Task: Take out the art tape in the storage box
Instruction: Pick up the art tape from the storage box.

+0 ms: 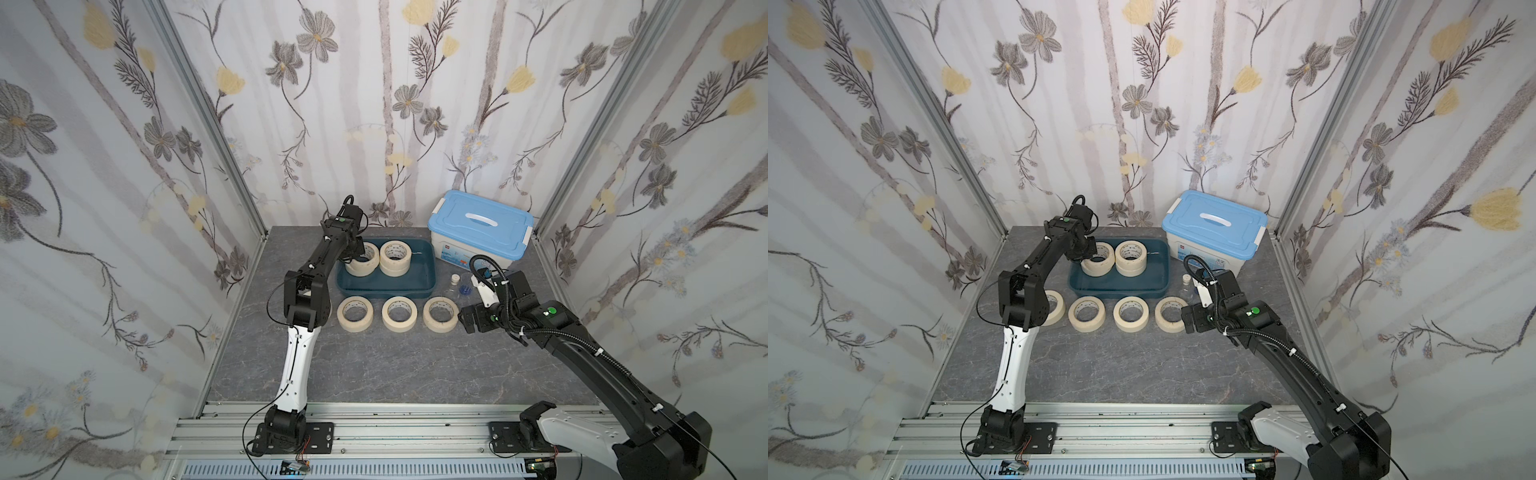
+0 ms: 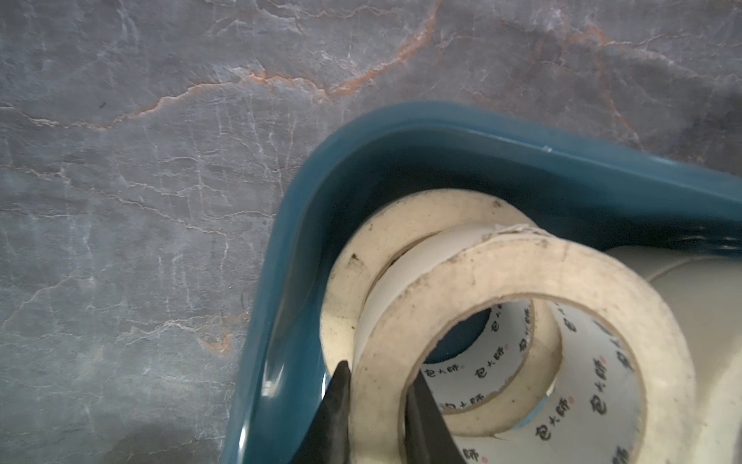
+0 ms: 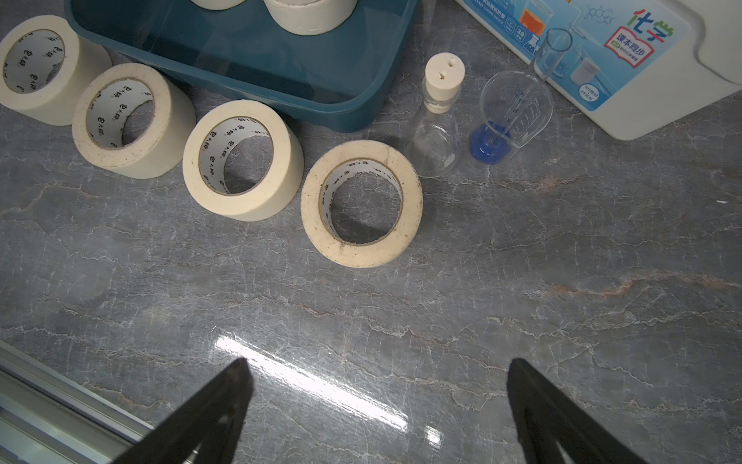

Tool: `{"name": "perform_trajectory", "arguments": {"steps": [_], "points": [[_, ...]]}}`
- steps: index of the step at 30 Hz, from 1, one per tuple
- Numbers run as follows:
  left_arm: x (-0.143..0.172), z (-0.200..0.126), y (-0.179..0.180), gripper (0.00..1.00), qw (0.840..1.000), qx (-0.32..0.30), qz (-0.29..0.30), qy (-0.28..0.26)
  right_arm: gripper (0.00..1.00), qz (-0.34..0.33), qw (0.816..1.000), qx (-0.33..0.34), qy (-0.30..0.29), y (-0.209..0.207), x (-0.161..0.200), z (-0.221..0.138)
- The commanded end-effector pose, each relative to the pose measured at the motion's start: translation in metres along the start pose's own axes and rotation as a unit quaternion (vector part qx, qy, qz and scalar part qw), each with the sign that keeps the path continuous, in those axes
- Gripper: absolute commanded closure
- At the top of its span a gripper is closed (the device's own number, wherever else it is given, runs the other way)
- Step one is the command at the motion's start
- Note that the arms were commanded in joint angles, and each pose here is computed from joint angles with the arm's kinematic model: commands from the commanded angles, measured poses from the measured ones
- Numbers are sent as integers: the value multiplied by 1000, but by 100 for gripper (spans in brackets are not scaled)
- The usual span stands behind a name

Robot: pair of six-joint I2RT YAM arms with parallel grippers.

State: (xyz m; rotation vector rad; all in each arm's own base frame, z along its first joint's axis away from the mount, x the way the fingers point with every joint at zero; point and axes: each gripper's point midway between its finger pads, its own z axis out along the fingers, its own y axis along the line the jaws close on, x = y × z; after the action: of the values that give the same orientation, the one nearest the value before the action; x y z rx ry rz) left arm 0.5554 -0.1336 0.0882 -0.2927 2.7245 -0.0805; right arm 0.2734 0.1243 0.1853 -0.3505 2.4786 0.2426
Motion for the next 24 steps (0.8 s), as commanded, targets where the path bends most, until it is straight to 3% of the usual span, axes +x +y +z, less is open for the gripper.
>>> {"name": "perform_trajectory", "arguments": {"steps": [1,8,15,24], "points": [[-9,-16,-3,85,1000,9,-10,-17,0,-2,1000,3,1,-1,1,0],[-12,-36,-5,99,999,20,-11,-34,0,-1,1000,5,0,-2,1,0],[-5,-68,-1,100,998,37,-13,-57,0,0,1000,6,1,-3,1,0],[34,-108,25,99,996,38,-24,-77,0,0,1000,7,0,-3,-1,0]]}}
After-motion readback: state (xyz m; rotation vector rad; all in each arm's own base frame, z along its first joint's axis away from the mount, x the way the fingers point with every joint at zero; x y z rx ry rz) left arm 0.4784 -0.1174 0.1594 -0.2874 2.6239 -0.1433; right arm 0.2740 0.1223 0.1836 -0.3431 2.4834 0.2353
